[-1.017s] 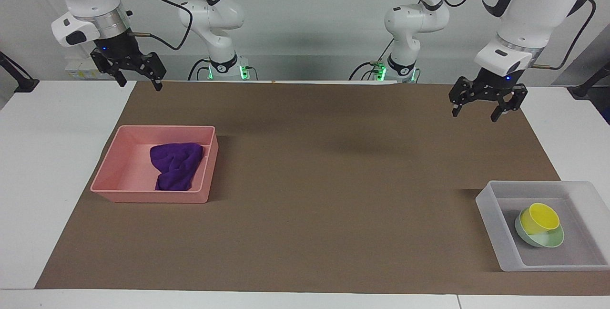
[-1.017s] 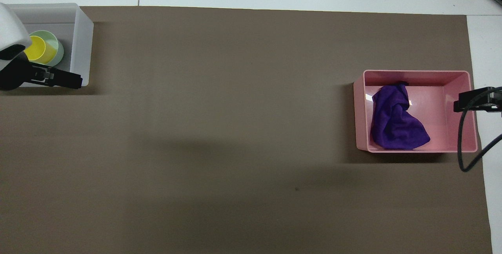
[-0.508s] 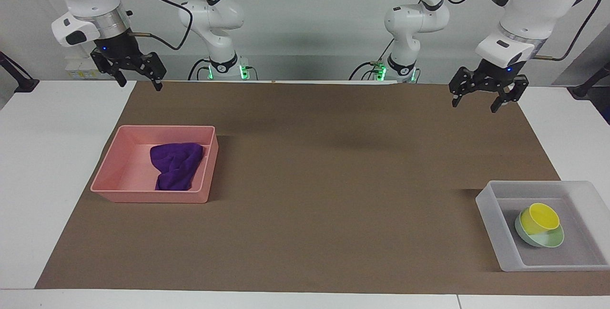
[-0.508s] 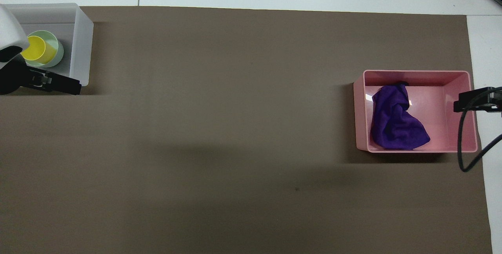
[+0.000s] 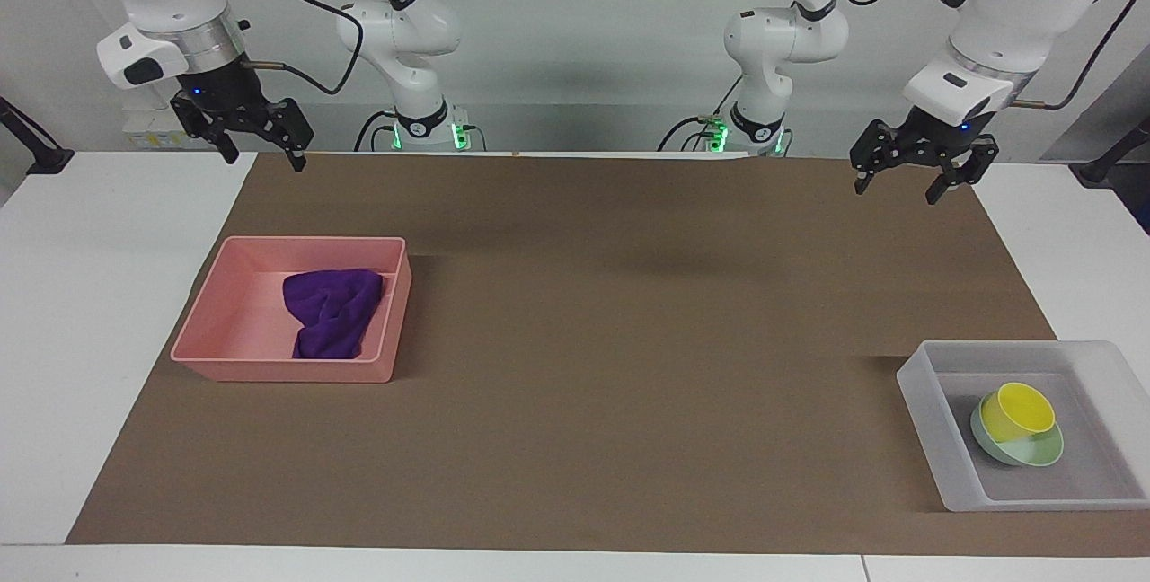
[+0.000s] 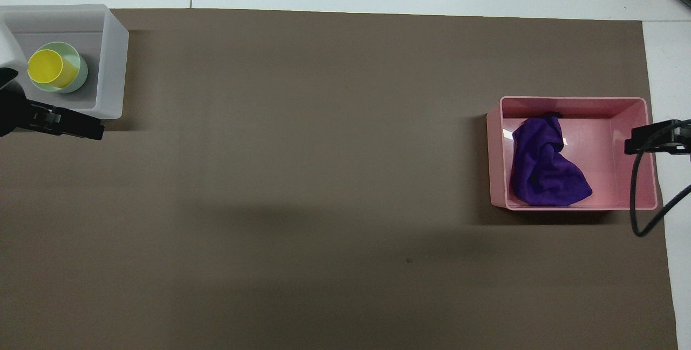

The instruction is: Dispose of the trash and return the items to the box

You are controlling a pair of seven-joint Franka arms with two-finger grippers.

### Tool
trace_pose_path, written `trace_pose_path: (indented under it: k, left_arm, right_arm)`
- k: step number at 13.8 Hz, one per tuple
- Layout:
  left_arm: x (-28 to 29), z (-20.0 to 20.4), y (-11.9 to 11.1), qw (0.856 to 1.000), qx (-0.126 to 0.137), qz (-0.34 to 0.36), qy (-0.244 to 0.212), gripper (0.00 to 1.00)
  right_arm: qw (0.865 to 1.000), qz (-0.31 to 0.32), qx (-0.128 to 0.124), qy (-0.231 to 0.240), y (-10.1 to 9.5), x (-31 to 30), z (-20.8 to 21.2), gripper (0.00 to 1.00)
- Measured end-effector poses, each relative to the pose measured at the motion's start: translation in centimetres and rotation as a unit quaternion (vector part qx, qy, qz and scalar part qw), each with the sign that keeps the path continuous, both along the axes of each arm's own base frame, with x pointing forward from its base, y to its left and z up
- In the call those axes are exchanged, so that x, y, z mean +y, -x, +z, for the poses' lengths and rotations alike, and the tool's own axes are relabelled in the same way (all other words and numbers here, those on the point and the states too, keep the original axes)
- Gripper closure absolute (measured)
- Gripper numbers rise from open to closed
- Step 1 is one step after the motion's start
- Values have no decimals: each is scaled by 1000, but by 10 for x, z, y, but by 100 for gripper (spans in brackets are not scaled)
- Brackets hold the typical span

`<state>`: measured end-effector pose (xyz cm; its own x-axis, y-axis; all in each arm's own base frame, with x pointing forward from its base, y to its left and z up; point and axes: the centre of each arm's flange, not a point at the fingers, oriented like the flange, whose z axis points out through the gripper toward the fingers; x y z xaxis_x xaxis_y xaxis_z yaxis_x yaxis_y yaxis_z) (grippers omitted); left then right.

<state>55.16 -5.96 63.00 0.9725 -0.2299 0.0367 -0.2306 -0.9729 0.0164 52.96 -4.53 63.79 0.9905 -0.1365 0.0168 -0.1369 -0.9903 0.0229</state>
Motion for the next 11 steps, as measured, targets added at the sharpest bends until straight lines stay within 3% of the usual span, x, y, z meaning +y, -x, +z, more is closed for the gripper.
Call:
trace_pose_path:
  k: [11]
  left_arm:
    - [5, -10, 5, 1000, 23, 5, -2, 0]
  right_arm:
    - [1000, 0, 0, 0, 0, 0, 0, 0]
